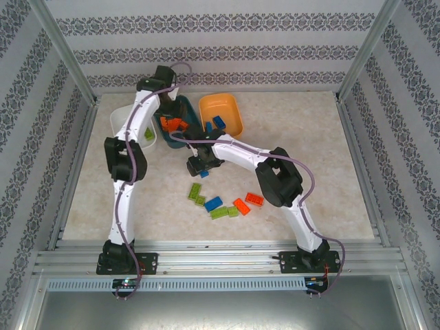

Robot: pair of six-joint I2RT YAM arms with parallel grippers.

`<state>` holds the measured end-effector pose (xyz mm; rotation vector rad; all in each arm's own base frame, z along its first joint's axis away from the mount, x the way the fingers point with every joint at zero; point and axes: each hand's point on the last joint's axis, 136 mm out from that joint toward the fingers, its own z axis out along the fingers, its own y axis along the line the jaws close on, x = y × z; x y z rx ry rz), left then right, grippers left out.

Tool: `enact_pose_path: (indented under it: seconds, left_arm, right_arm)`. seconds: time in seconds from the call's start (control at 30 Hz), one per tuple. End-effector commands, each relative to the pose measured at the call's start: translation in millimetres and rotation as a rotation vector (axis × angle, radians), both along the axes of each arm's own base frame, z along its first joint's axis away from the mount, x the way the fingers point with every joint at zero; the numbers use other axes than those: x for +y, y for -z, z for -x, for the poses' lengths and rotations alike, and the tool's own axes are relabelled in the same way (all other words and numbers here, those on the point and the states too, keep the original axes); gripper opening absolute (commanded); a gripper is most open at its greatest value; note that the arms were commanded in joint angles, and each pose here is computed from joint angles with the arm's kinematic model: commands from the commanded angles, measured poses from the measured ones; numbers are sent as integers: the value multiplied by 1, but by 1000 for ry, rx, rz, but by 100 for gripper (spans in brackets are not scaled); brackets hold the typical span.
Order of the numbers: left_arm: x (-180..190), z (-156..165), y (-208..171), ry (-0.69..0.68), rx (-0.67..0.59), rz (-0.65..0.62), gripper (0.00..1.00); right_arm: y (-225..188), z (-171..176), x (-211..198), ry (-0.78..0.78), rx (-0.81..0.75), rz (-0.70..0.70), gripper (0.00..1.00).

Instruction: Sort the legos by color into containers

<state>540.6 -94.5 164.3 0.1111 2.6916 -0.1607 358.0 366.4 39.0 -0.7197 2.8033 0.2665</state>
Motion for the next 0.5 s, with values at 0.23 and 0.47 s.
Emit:
enact_pose_path:
  seconds: [0.23,0.47]
  left_arm:
    - [29,95,-136,-41,-251,25,70]
    - [23,174,-156,-4,-334,126,73]
  right_arm:
    - [22,-15,-12,24,-6,69,43]
    - [5,-16,-22,58,-33,38,34]
